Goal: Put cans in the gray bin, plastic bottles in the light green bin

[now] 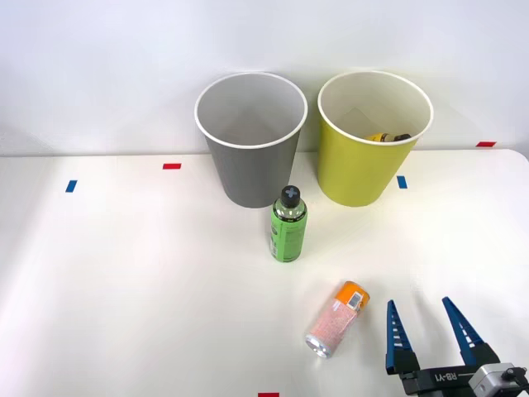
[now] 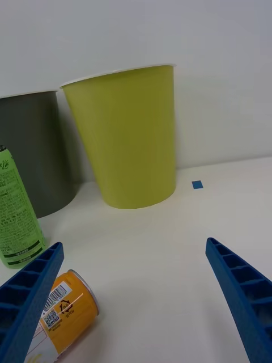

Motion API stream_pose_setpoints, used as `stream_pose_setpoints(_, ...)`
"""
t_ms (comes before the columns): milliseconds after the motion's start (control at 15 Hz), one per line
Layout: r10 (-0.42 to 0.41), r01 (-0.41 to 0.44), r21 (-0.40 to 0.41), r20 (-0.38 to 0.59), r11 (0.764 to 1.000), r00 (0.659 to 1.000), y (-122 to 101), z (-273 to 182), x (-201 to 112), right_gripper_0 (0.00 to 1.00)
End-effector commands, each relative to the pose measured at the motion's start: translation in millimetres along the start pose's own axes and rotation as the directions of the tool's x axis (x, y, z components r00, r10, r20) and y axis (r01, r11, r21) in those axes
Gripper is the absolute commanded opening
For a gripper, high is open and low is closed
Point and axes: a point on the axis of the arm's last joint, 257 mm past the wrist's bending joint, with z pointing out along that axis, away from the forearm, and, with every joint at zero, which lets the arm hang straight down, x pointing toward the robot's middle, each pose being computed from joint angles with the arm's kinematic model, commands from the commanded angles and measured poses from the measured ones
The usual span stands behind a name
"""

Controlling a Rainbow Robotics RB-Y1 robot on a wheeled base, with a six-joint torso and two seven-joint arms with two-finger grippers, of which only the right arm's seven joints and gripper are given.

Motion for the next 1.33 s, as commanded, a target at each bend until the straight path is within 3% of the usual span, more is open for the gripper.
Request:
stream_pose_setpoints(67,0.0,0.0,0.0,0.0,1.0,1.0,0.0,0.0,0.0,0.86)
stream_pose_setpoints(1333,0.0,0.0,0.0,0.0,1.0,1.0,0.0,0.0,0.0,0.86)
